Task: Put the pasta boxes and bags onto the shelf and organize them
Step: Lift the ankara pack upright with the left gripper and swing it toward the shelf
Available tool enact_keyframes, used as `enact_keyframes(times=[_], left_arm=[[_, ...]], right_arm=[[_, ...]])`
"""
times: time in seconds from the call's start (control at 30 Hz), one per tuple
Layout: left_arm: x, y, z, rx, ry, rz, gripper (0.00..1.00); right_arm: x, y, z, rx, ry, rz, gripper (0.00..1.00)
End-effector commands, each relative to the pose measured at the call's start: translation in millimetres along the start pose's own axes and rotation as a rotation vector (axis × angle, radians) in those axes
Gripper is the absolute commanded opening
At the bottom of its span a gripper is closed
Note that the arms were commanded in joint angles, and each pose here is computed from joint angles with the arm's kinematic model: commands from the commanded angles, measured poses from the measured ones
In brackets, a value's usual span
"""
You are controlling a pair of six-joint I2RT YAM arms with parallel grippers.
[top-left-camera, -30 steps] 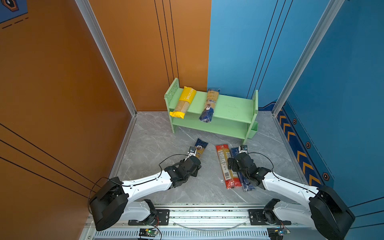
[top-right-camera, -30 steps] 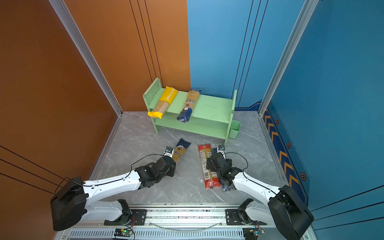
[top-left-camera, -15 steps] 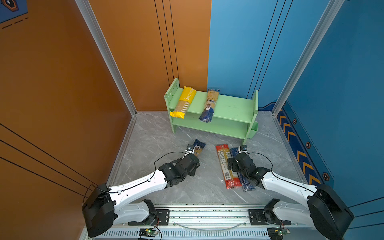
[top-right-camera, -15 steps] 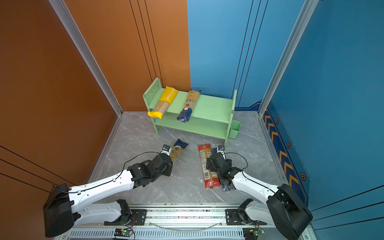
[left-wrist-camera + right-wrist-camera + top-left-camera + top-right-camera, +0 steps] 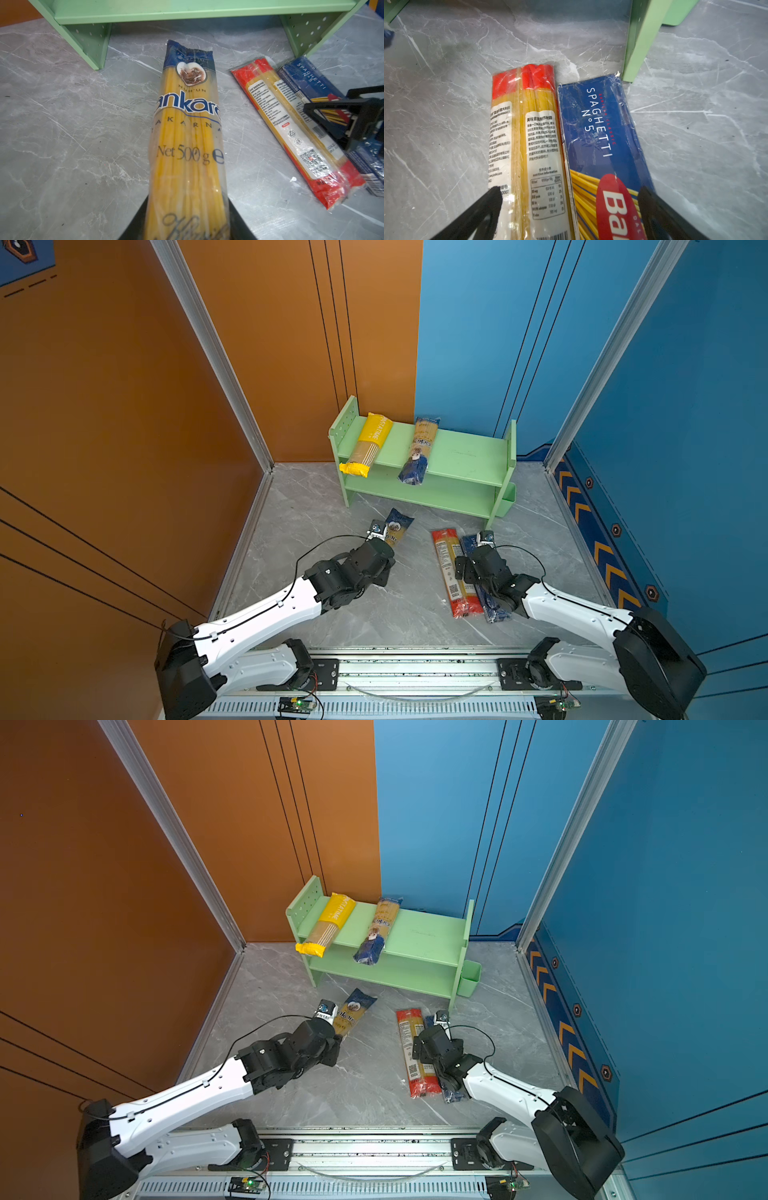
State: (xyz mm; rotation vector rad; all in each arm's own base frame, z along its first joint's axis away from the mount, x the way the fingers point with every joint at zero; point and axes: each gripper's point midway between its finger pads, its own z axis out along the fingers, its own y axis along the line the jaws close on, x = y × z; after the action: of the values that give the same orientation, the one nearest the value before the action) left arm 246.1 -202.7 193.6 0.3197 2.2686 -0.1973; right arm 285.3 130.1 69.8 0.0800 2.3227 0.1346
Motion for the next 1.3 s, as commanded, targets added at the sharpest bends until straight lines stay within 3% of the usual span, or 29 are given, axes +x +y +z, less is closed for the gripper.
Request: enact_keyframes(times=[0.0,0.63,0.9,1.27], left_arm=[[-53,-2,-34,0.041,-0.16,-0.064,0.0],[-66,-15,-88,0.193,-0.16,-0.056,0.0],[-69,-26,-98,0.24,-0.17,-0.043,0.0],[-81,-45,-119,0.3,-0.209,-0.03,0.0]], right_arm=[[5,-6,2,0.024,0.016,0.007,1.0],[5,-13,-2,0.037,0.057,-0.037,1.0],[9,-2,-8,-0.077,0.119,-0.076,1.0],[1,-9,-22,-0.101,0.12,-0.065,1.0]])
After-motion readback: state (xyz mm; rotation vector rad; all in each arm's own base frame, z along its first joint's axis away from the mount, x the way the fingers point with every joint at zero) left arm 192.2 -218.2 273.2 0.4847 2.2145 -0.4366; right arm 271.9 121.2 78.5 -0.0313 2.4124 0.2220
